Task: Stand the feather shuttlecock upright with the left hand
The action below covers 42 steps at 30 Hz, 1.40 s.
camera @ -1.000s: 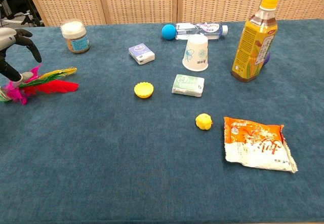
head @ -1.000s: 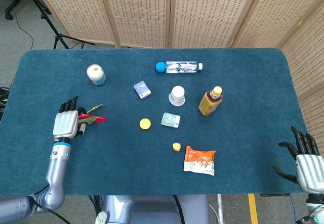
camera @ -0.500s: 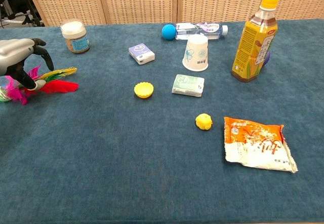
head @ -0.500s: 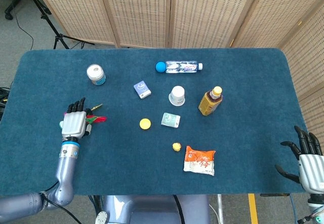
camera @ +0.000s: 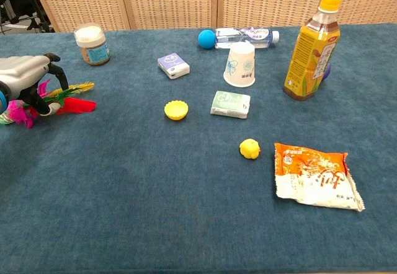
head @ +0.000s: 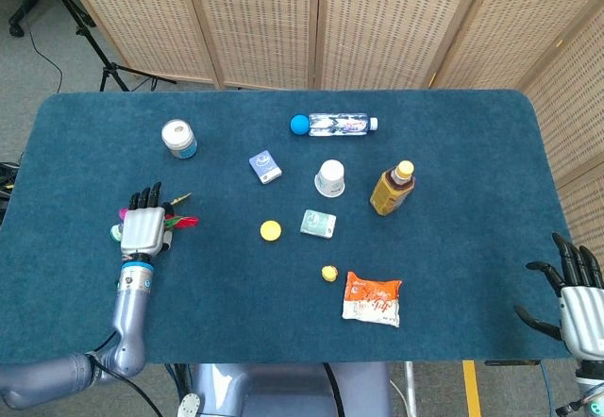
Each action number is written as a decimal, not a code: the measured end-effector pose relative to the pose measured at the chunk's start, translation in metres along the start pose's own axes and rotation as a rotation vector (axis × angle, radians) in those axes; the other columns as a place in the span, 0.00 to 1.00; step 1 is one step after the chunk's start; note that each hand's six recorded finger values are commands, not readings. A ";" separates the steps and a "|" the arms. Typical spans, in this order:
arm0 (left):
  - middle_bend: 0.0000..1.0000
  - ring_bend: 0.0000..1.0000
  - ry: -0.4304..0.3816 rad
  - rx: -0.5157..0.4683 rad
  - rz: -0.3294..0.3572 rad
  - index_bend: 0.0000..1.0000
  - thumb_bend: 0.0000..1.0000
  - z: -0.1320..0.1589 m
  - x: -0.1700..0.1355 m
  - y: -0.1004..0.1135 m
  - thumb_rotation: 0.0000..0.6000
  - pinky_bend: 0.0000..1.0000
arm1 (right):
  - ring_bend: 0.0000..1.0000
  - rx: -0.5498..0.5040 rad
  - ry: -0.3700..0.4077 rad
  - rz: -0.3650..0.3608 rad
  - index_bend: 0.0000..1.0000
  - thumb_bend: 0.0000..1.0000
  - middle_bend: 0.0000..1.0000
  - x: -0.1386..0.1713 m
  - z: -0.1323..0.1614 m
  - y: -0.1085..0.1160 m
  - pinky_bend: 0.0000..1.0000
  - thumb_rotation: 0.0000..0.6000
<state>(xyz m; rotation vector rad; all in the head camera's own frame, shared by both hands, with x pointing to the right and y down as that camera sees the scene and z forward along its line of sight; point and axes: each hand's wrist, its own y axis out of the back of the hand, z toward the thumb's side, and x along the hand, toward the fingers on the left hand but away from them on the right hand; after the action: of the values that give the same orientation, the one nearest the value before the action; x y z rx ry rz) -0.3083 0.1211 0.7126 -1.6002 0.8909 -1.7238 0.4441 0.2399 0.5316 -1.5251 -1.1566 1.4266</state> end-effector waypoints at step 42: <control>0.00 0.06 -0.109 -0.205 0.225 0.64 0.48 0.014 -0.023 0.075 1.00 0.10 | 0.00 0.013 0.007 0.005 0.31 0.21 0.00 0.000 0.002 -0.004 0.00 1.00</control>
<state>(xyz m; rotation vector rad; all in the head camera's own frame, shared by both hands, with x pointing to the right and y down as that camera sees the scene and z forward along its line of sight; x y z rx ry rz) -0.2935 0.0949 0.6390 -1.6354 1.1759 -1.4147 0.4419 0.2414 0.5346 -1.5242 -1.1381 1.4278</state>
